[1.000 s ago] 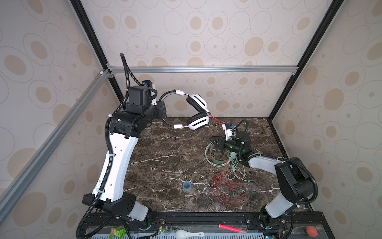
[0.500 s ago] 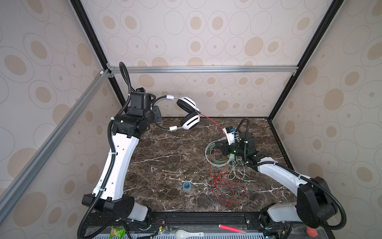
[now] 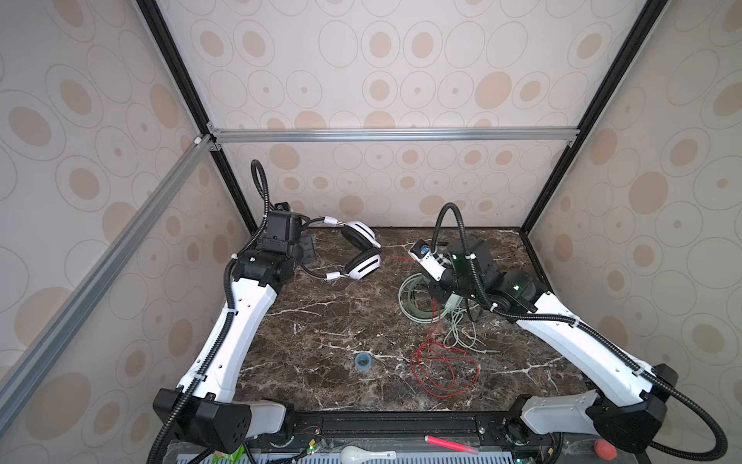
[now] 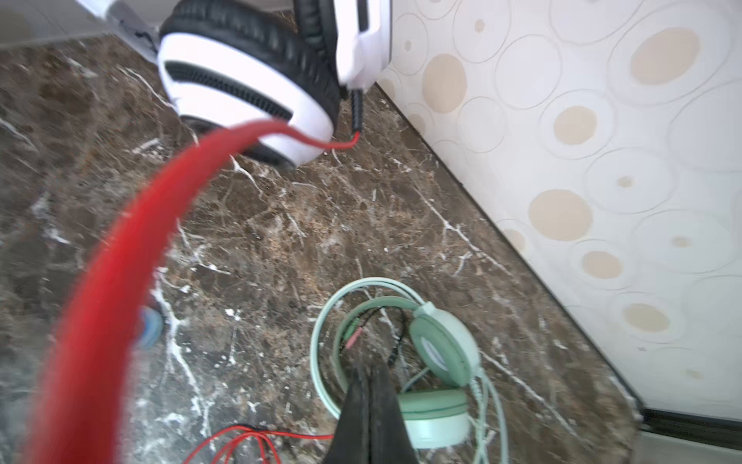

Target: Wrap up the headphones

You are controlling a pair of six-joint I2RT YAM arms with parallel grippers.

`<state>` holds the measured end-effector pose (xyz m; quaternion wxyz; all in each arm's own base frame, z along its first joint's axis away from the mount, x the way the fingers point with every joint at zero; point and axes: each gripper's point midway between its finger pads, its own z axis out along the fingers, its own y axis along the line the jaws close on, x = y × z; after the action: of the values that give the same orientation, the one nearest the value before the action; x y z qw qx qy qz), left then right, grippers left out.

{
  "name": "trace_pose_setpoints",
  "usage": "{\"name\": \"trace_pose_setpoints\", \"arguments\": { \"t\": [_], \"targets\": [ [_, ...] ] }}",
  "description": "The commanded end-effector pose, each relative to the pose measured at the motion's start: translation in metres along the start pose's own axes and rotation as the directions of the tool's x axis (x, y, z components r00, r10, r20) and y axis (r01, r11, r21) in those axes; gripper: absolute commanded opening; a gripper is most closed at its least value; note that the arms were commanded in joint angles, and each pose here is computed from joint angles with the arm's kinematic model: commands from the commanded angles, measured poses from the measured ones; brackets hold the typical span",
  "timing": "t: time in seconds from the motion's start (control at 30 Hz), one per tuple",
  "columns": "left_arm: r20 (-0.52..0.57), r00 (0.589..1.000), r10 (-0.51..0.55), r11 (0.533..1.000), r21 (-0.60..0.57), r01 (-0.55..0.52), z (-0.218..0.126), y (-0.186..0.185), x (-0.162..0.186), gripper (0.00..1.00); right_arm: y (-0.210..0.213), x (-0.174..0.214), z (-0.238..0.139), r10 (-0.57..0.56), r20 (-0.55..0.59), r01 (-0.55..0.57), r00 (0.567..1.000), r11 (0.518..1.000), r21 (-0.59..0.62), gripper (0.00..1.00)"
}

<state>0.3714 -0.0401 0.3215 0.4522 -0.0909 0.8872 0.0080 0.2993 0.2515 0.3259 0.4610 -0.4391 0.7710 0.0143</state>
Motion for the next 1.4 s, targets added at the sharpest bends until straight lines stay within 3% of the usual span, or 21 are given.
{"name": "trace_pose_setpoints", "arguments": {
  "t": [0.0, 0.33, 0.6, 1.03, 1.37],
  "targets": [
    [0.138, 0.99, 0.03, 0.997, 0.069, -0.04, -0.023, -0.014, -0.028, 0.0, 0.0, 0.004, 0.001, -0.211, -0.16, 0.223, 0.964, 0.973, 0.065, 0.0],
    [0.12, 0.978, 0.172, 0.942, 0.27, -0.199, -0.033, -0.047, 0.018, 0.0, 0.012, -0.061, 0.026, -0.242, -0.148, 0.258, 0.959, 0.961, 0.099, 0.0],
    [0.123, 0.971, 0.205, 0.878, 0.415, -0.238, -0.046, -0.063, 0.047, 0.0, 0.021, -0.069, 0.044, -0.237, -0.191, 0.257, 0.953, 0.963, 0.083, 0.07],
    [0.172, 0.981, 0.088, 0.78, 0.601, -0.176, -0.071, -0.089, 0.051, 0.0, 0.018, -0.068, 0.053, -0.143, -0.212, 0.164, 0.967, 0.982, 0.088, 0.51],
    [0.175, 0.984, 0.044, 0.75, 0.644, -0.148, -0.085, -0.091, 0.052, 0.0, -0.003, -0.06, 0.05, -0.023, -0.193, 0.04, 0.981, 0.996, 0.081, 0.67]
  ]
}}
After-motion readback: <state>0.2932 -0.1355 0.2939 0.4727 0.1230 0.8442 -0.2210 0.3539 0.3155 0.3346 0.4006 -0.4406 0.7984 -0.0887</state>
